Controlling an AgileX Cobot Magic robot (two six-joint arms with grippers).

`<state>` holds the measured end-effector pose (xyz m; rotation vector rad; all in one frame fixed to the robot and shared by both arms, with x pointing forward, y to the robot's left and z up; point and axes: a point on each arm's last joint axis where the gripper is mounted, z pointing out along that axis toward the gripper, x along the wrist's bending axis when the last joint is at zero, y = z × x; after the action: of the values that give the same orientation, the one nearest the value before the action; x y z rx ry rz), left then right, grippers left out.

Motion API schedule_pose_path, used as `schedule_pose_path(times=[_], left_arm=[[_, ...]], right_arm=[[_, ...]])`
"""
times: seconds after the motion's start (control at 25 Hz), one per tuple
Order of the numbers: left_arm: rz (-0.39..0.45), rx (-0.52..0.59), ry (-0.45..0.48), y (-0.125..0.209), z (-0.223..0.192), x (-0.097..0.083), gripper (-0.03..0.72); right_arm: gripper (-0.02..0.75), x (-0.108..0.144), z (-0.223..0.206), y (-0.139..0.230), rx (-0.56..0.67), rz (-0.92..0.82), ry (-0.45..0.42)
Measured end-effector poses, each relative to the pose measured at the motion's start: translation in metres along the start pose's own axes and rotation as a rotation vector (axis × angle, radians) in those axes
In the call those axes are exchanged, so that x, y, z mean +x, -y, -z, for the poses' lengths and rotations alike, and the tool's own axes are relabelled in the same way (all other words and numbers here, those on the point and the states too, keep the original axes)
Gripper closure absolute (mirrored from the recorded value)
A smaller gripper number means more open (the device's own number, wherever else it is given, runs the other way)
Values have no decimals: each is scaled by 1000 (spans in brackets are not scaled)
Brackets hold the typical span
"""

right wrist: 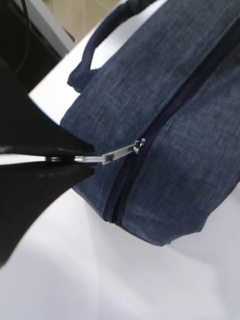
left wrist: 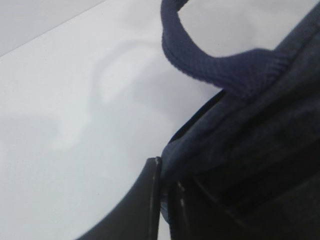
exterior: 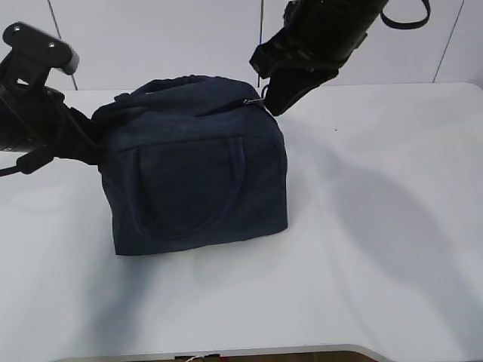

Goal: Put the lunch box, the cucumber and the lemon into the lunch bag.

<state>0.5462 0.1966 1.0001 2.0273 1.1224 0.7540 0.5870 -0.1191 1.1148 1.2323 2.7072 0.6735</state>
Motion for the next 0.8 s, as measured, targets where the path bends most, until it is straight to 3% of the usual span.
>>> schedule_pose_path(times=[0.24, 0.8], left_arm=[[-2, -7, -22, -1, 0, 2, 701], [-13, -7, -22, -1, 0, 2, 700]], right_arm=[[733, 13, 12, 2, -48, -52, -98], [733, 16, 12, 2, -30, -459, -134]])
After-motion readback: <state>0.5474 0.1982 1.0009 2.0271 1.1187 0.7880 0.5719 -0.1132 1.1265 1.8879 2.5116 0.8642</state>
